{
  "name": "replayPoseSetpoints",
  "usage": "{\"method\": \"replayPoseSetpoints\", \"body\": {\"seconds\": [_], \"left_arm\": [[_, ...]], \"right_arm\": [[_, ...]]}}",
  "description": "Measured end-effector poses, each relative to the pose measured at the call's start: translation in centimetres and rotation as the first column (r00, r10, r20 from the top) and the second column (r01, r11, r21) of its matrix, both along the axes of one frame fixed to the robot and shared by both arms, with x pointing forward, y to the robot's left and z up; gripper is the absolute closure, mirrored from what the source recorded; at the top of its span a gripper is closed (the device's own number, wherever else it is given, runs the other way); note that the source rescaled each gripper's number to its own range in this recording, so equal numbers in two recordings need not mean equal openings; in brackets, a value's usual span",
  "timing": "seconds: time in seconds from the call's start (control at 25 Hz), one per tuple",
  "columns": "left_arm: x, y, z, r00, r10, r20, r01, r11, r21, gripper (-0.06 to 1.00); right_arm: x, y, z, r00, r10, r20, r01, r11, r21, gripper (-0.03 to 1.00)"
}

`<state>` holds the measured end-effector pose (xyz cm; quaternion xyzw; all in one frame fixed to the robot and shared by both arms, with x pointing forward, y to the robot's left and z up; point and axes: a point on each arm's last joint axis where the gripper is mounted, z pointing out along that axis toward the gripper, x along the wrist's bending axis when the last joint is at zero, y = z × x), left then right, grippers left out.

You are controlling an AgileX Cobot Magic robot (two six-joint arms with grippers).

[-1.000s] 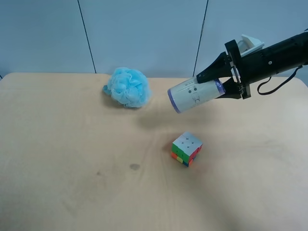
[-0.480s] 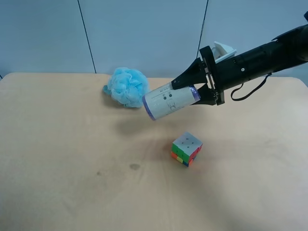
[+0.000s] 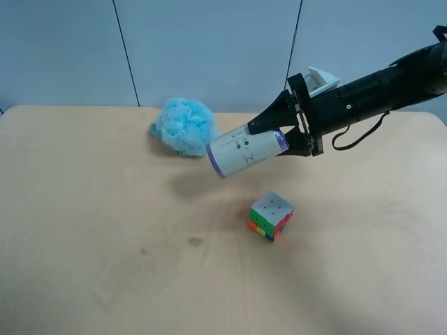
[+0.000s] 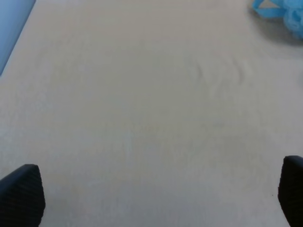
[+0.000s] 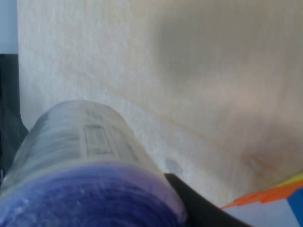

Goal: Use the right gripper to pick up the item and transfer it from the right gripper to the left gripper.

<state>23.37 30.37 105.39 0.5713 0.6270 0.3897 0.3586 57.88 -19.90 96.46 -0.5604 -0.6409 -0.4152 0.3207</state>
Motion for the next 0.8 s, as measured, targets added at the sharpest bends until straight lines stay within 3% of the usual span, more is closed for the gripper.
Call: {"method": "replayPoseSetpoints", "body": {"seconds": [0.16,0.44,0.56,0.68,0.8], "left_arm": [[0.0,0.0,0.0,1.000,0.003,0.001,-0.003,1.000,-0.006,-0.05],[1.3,-0.3,2.5,1.000,0.006,-0.027,-0.009,0.995,-0.097,-0.05],[3.9,-0.5,3.5,0.993,-0.021,-0.119,0.004,0.990,-0.139,-0.05],[6.0,-0.5,3.7,0.983,-0.042,-0.179,0.016,0.990,-0.143,-0.05],[11.1,-0.8,2.6,0.943,-0.123,-0.311,0.075,0.984,-0.163,-0.05]], "right_arm": [[0.0,0.0,0.0,1.000,0.007,0.016,-0.007,1.000,0.000,0.97],[0.0,0.0,0.0,1.000,0.008,0.017,-0.008,1.000,0.000,0.97],[0.0,0.0,0.0,1.000,0.008,0.018,-0.008,1.000,0.000,0.97],[0.0,0.0,0.0,1.000,0.009,0.020,-0.009,1.000,0.000,0.97],[0.0,0.0,0.0,1.000,0.009,0.020,-0.009,1.000,0.000,0.97]]}}
